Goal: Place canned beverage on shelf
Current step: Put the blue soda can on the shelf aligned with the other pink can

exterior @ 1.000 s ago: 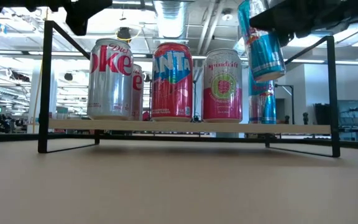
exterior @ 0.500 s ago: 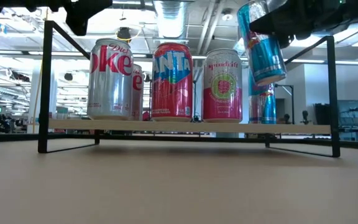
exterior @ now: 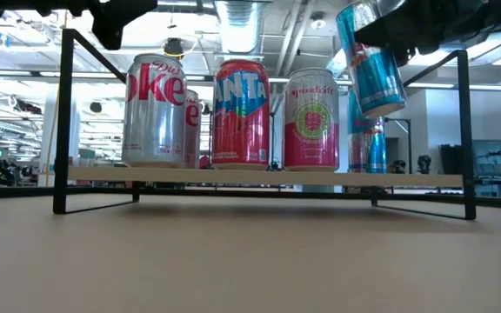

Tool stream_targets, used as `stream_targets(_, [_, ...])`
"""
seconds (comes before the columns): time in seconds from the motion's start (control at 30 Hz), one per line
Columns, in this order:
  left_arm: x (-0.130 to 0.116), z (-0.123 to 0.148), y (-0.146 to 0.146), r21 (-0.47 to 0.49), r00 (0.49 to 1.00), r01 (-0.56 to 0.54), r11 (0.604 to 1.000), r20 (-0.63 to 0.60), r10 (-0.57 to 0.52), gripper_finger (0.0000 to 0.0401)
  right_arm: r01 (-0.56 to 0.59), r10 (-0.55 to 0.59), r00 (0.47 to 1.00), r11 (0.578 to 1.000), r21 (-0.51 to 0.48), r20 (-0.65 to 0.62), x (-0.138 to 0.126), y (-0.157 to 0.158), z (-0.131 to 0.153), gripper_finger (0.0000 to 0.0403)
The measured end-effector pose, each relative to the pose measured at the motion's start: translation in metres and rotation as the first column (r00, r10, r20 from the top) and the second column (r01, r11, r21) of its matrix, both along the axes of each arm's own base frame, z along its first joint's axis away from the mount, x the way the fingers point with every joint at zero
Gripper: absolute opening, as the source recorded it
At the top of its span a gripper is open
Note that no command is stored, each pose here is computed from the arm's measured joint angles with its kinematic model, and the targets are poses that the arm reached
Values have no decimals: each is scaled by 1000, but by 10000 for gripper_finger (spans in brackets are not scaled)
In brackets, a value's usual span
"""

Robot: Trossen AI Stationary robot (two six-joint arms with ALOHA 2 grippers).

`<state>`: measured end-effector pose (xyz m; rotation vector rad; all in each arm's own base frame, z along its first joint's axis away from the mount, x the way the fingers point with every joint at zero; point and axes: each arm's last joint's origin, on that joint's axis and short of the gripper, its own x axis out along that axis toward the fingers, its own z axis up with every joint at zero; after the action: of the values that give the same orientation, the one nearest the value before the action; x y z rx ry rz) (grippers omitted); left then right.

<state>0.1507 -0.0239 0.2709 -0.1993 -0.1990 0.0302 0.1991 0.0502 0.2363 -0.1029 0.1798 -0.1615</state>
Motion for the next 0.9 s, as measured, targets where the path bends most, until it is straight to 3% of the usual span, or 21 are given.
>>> stream_targets(0.67, [0, 0, 0, 0, 1000, 0, 1000, 0, 0, 279, 3, -2, 1000, 1000, 21, -18, 0, 0, -2, 262])
stream_targets(0.9, [0, 0, 0, -7, 1000, 1, 1000, 0, -1, 279, 3, -2, 1000, 1000, 25, -17, 0, 0, -2, 295])
